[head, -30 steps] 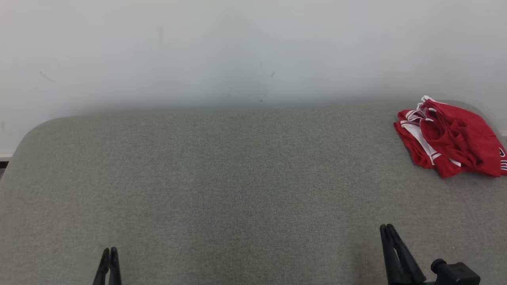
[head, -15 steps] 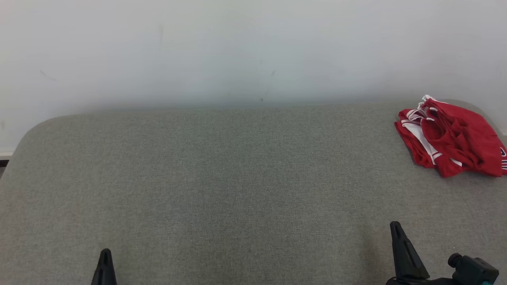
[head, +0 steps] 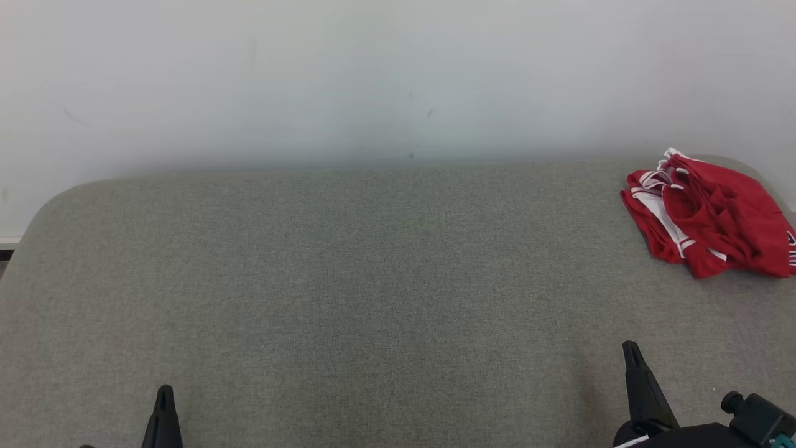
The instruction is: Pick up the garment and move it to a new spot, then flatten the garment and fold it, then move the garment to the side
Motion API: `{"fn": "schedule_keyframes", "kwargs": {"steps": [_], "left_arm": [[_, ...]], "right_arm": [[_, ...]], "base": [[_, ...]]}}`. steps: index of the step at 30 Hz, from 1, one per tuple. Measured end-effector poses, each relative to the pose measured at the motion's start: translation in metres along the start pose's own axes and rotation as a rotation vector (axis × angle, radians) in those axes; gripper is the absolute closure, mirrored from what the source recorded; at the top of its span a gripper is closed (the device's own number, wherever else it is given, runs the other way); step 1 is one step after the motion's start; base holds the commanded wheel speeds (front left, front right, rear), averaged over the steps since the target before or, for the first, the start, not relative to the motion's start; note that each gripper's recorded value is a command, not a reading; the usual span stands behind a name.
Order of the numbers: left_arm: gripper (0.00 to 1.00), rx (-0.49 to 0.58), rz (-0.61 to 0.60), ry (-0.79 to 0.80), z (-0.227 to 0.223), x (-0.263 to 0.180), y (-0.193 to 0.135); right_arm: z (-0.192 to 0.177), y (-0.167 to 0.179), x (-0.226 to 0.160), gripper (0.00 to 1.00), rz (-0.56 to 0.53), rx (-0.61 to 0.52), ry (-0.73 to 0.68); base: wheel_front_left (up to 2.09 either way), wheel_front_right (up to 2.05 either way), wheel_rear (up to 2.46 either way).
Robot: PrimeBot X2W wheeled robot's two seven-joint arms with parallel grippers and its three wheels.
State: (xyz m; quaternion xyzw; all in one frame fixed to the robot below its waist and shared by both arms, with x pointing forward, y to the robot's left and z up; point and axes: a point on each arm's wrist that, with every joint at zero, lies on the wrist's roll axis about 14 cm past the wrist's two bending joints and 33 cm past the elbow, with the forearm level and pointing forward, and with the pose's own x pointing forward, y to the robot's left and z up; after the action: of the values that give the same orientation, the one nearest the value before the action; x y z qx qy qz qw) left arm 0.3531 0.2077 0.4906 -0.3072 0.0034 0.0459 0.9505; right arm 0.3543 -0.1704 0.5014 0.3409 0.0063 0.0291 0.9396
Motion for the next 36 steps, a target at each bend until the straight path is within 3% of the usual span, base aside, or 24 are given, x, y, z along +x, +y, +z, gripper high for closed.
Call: {"fn": "schedule_keyframes", "kwargs": {"steps": [36], "left_arm": [[1.0, -0.45, 0.001, 0.046, -0.001, 0.016, -0.004]], "right_arm": [[0.01, -0.014, 0.015, 1.0, -0.046, 0.416, -0.016]], "base": [[0.0, 0.0, 0.0]]}}
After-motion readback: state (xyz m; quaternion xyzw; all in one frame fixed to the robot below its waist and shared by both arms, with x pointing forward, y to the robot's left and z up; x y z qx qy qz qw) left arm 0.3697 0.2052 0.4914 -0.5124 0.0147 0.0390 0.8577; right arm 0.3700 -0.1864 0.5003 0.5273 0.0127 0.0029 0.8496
